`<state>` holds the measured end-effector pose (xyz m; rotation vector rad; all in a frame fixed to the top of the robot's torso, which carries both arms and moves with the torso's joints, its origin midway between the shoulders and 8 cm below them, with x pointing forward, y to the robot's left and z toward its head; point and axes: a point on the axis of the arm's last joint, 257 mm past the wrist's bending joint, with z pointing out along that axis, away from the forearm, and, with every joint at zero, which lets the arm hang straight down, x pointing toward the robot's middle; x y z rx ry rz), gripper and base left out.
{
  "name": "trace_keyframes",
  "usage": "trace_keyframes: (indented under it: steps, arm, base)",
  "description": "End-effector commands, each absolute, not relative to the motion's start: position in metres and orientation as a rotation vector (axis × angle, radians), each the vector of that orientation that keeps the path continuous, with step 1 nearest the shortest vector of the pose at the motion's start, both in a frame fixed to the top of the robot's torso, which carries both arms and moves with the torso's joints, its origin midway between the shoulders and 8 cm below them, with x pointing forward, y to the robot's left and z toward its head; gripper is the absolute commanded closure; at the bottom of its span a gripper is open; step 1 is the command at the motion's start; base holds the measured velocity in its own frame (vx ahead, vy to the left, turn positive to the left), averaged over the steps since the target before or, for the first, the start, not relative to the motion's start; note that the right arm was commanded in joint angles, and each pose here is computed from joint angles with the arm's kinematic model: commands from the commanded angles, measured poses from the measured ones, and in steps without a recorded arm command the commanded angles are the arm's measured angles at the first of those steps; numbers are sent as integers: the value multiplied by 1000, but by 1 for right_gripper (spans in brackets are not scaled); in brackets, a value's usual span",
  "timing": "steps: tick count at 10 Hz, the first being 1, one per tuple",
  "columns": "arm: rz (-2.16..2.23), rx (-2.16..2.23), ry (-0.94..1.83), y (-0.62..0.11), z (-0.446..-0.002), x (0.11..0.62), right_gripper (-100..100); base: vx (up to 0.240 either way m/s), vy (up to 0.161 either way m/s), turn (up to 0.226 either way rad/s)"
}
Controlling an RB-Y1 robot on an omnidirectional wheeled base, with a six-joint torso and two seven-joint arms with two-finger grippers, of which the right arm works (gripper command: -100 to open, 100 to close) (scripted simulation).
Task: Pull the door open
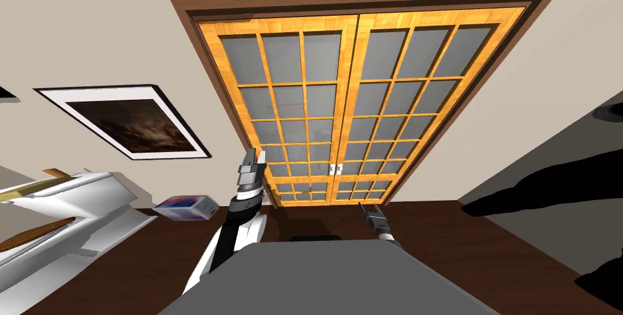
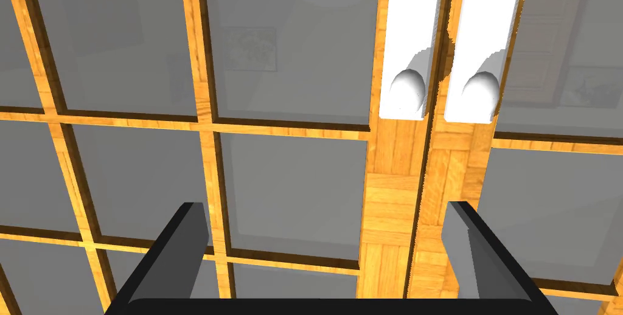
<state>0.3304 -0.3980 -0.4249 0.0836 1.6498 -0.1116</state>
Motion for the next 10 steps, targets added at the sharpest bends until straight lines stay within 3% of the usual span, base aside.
trace_keyframes:
  steps: [1,10]
  arm:
    - [-130,91,1661,-405,-425,322,-100]
    - [-402,258,1802,-496,-465,230,-100]
  base:
    - [-134,-30,-1]
    - [-162,-45,47]
